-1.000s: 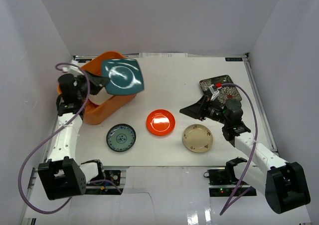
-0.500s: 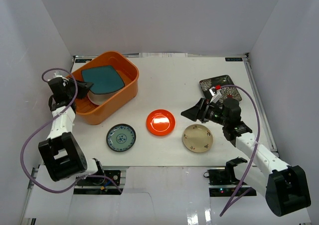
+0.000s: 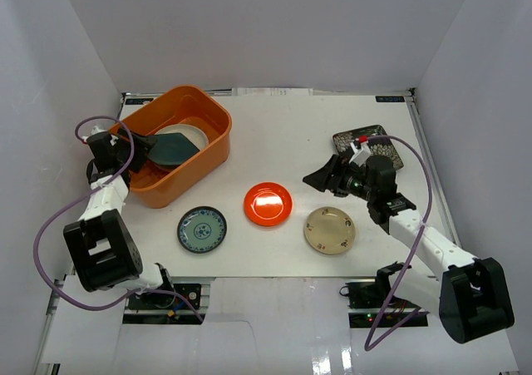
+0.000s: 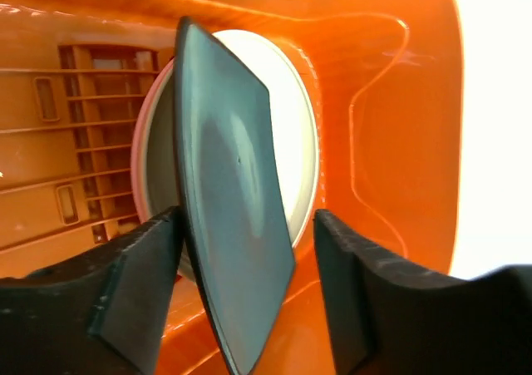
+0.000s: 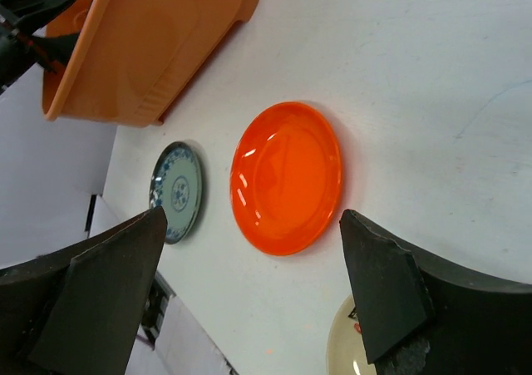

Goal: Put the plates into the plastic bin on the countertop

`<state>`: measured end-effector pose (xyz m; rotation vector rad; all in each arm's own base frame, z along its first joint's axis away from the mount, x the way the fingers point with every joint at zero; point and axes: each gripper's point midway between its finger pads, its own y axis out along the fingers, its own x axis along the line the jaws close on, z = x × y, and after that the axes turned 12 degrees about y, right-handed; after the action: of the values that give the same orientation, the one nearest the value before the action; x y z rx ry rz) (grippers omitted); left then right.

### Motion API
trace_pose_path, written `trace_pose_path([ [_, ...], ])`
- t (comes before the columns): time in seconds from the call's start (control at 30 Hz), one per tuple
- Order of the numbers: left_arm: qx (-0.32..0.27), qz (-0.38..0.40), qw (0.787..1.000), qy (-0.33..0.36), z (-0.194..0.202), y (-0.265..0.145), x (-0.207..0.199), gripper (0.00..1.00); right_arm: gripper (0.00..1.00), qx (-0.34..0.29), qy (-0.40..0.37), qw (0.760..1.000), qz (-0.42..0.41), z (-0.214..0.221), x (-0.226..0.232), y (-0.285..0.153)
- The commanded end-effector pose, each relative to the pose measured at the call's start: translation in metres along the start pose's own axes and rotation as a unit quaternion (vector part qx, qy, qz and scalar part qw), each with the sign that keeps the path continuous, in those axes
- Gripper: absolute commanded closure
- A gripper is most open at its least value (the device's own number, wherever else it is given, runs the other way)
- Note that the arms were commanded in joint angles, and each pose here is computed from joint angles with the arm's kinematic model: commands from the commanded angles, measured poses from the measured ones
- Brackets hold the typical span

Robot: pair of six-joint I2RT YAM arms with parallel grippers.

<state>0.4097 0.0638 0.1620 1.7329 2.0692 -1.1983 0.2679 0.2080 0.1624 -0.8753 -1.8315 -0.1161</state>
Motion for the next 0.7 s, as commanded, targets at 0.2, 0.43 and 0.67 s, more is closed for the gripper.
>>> trace_pose_path([
  [0.2,-0.049,-0.043,0.997,0.038,-0.02,-0.015,-0.005,0.08,0.12,-0.119,-0.009,0.987,0.112,-0.063,-0.03,0.006],
  [0.43,-0.018,-0.11,0.99,0.087,-0.004,-0.02,0.016,0.02,0.43,-0.173,0.07,0.968,0.166,-0.093,-0.078,-0.011],
  [0.67,-0.006,-0.167,0.976,0.14,-0.002,-0.021,0.026,0.02,0.82,-0.264,0.11,0.932,0.223,-0.126,-0.12,-0.051],
])
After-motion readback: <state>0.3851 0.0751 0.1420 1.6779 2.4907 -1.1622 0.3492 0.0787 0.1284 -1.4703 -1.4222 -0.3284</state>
